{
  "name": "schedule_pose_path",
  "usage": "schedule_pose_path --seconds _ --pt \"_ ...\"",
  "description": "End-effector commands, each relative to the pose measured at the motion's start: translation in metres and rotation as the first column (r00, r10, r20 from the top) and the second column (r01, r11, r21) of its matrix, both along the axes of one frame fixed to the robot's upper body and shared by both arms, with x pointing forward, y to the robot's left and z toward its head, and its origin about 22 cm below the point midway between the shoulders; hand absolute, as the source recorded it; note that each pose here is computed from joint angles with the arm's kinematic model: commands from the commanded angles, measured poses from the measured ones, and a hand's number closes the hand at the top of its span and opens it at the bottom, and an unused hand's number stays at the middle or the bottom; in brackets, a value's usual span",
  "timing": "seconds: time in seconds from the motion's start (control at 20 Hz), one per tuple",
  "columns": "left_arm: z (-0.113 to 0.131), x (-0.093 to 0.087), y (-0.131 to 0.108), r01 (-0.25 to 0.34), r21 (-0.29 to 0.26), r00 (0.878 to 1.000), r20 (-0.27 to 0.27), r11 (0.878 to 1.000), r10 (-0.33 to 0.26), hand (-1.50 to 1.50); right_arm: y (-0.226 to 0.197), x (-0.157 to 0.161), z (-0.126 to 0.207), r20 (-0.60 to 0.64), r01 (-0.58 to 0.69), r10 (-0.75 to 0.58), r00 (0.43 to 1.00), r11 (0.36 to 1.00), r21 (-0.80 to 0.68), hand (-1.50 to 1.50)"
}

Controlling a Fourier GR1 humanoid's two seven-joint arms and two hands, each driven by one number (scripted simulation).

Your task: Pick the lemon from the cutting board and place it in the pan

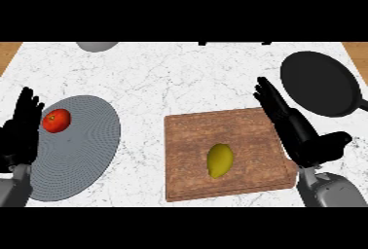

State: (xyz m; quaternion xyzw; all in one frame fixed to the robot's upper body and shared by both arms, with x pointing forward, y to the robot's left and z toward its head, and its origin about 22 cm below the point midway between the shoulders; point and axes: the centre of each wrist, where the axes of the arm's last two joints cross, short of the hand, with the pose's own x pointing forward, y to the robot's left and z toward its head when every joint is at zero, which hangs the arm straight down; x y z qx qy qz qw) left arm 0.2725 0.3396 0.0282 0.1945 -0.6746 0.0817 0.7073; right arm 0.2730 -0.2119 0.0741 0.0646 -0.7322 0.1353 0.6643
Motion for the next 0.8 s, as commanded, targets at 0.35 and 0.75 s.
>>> schedule_pose_path --seconds 0.35,0.75 --pt "0.017 0.019 -0.049 0.259 0.006 0.964 0.058 0.966 -0.259 0.00 -0.014 -0.033 -0.066 0.061 0.301 -0.295 0.954 0.931 -0.207 1.50" --pt "0.018 0.021 -0.048 0.238 0.025 0.969 0.057 0.971 -0.239 0.00 -0.036 -0.115 -0.032 0.359 0.534 -0.415 0.836 0.769 -0.352 -1.50"
